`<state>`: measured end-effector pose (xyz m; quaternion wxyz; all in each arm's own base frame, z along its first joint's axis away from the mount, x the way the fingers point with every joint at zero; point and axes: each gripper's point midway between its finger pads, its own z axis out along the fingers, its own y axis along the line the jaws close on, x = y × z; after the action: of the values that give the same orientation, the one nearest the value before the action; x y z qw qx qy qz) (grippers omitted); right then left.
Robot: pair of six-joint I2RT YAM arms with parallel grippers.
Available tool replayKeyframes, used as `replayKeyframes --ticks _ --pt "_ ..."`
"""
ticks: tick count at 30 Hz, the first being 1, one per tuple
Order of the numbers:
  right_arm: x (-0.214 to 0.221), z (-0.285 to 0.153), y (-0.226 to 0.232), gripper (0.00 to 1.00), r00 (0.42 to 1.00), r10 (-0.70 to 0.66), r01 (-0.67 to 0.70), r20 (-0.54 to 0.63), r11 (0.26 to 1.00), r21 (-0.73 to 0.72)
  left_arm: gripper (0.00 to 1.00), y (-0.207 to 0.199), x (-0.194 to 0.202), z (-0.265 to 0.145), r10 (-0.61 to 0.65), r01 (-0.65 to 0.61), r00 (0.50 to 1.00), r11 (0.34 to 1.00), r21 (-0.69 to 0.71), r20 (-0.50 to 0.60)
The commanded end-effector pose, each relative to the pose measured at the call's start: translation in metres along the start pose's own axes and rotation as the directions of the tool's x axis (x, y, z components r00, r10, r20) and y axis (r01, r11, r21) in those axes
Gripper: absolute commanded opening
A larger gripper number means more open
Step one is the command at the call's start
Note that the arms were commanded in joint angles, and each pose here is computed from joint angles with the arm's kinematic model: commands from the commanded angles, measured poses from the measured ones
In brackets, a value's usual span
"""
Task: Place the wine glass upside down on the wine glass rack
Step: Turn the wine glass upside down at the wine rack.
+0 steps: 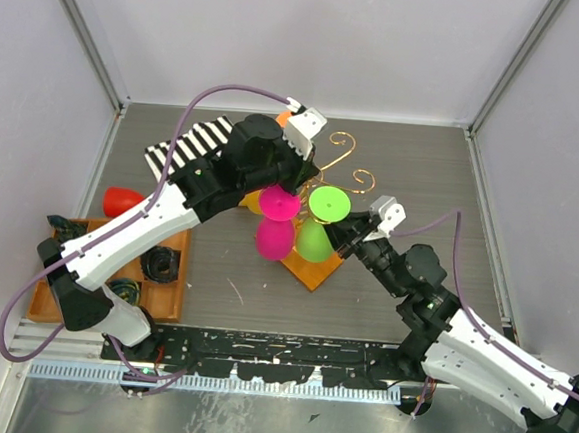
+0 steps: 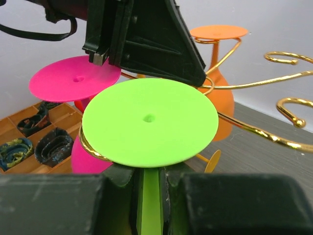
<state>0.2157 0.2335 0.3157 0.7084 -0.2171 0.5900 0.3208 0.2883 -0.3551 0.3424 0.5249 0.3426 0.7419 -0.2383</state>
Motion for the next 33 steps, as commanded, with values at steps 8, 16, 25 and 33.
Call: replayKeyframes --ticks 8,16,25,33 --pt "-0.005 -0.006 -0.003 0.28 1.000 -0.008 0.008 -0.008 1.000 0.015 0.00 0.006 0.027 0.010 0.019 -0.023 0.996 0.999 -0.043 -0.090" --pt "-0.011 -0.024 -0.003 0.45 0.999 -0.042 0.042 0.000 0.999 -0.003 0.00 0.006 0.027 0.010 0.019 -0.023 0.996 0.999 -0.044 -0.091" --pt "-0.021 -0.046 0.004 0.52 1.000 -0.023 0.022 -0.021 0.999 -0.046 0.00 0.009 0.019 0.004 0.022 -0.026 0.997 0.998 -0.058 -0.071" --pt "-0.028 -0.072 0.004 0.59 0.994 0.010 -0.014 -0.111 0.999 -0.037 0.07 0.012 -0.005 -0.002 0.014 -0.018 0.999 0.997 -0.077 -0.044"
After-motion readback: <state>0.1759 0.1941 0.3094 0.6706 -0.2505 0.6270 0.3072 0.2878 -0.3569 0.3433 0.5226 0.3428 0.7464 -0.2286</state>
